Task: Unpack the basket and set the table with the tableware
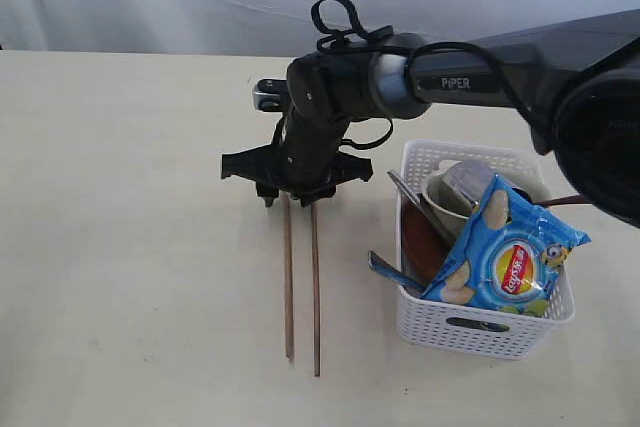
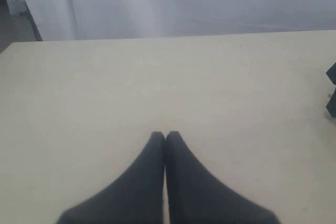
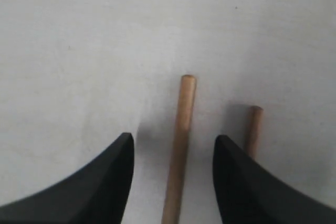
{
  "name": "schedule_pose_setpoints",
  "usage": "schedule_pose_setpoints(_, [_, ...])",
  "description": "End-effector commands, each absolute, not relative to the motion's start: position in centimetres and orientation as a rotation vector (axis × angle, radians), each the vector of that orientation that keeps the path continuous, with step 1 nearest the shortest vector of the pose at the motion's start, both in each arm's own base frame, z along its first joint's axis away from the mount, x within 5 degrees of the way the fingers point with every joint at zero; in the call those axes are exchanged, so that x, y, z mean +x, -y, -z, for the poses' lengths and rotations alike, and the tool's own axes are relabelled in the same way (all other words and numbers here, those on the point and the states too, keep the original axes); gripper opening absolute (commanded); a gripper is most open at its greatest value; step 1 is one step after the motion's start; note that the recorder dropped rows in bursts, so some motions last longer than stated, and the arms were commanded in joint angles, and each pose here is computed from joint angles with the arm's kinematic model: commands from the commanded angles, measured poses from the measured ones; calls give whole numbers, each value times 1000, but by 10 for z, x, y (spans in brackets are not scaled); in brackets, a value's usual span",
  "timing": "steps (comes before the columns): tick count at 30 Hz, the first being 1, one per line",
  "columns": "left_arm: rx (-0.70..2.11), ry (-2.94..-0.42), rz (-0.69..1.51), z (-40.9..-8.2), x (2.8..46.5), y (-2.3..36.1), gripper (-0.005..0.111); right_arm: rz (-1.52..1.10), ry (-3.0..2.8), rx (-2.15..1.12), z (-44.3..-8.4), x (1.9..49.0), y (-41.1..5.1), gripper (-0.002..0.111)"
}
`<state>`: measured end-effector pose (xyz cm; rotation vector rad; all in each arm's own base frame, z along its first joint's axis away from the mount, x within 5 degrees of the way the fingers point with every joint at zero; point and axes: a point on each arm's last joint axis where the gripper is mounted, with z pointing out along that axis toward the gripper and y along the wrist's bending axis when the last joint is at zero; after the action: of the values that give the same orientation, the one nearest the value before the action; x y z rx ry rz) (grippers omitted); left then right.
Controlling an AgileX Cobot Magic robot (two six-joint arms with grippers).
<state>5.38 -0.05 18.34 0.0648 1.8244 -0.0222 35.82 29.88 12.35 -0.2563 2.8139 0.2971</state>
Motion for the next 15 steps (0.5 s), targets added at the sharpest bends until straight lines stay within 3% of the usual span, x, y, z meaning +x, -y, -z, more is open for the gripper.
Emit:
schedule_pose_setpoints(1, [59, -1820, 40, -183, 54, 1, 0, -294, -2776, -283, -127, 363, -297, 46])
schedule_pose_setpoints(10, [59, -1820, 40, -183, 54, 1, 0, -364, -2647, -300, -172, 362, -299, 43])
schedule_pose_setpoints(13, [59, -1820, 40, -183, 54, 1, 0, -370, -2638, -365, -173, 354, -308, 26])
schedule_pose_setpoints(15, [59, -1820, 40, -183, 54, 1, 0, -365, -2647, -407, -167, 347, -317, 9])
